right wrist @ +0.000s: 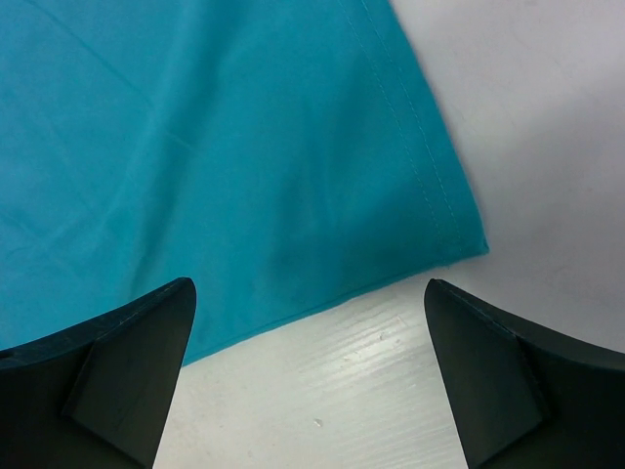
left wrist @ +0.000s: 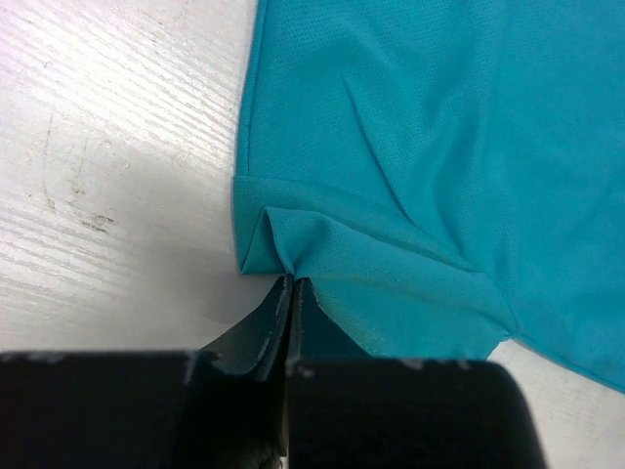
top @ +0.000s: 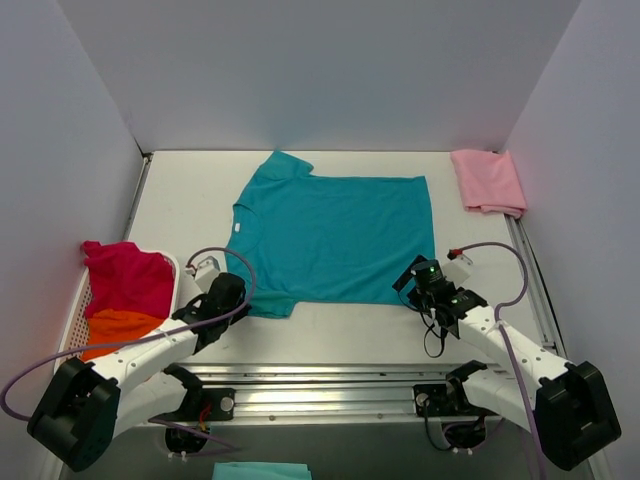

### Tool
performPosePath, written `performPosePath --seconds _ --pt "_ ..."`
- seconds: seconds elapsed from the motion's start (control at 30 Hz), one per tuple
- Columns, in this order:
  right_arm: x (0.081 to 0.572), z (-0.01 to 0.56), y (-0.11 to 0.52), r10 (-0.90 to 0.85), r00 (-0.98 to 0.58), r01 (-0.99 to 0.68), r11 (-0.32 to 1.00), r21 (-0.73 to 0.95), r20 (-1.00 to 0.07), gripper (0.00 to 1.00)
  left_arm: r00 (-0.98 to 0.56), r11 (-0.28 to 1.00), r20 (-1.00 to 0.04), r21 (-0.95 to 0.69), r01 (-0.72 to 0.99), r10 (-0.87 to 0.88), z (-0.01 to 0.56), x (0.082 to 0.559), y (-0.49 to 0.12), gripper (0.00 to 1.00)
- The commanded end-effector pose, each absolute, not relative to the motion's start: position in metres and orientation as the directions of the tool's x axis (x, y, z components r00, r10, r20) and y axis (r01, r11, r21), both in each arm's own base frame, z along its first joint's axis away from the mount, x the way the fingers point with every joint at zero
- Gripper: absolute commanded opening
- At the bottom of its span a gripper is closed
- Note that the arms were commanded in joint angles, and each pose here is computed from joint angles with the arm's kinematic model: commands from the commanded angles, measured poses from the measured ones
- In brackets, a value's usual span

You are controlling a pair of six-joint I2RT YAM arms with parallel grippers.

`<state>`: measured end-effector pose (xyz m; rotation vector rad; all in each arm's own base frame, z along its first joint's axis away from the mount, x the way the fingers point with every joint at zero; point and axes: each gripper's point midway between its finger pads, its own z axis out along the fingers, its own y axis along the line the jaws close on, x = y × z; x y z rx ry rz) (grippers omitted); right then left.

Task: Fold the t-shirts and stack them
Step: Fold the tshirt

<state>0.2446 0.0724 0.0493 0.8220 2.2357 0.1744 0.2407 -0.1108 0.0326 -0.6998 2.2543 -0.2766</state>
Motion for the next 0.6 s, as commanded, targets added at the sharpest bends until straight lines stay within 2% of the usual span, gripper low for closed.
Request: performPosePath --seconds 0.0,0.1,0.13,0.17,0.3,0.57 --pt "0.226 0.024 0.067 0.661 -0.531 0.596 0.736 0.32 -0.53 1.0 -0.566 0.83 -0.607 -0.431 -0.354 -0.557 0.04 0.251 -0.117 0.02" --pt "0.221 0.016 0.065 0.662 -0.542 0.612 0.733 0.296 -0.518 0.96 -0.564 0.826 -0.606 -0.441 -0.35 -0.562 0.041 0.252 -0.116 0.02" --pt "0.219 0.016 0.065 0.663 -0.545 0.616 0.732 0.291 -0.514 0.86 -0.561 0.824 -0.605 -0.447 -0.349 -0.565 0.041 0.252 -0.116 0.02" --pt "0.22 0.018 0.065 0.669 -0.539 0.619 0.727 0.298 -0.512 0.85 -0.562 0.824 -0.603 -0.448 -0.348 -0.566 0.041 0.252 -0.116 0.02" --pt "0.218 0.02 0.062 0.68 -0.523 0.63 0.715 0.305 -0.514 0.91 -0.563 0.821 -0.6 -0.454 -0.345 -0.569 0.042 0.252 -0.116 0.02" --pt "0.225 0.016 0.047 0.672 -0.548 0.647 0.718 0.256 -0.498 0.91 -0.563 0.817 -0.595 -0.466 -0.34 -0.573 0.043 0.251 -0.116 0.02"
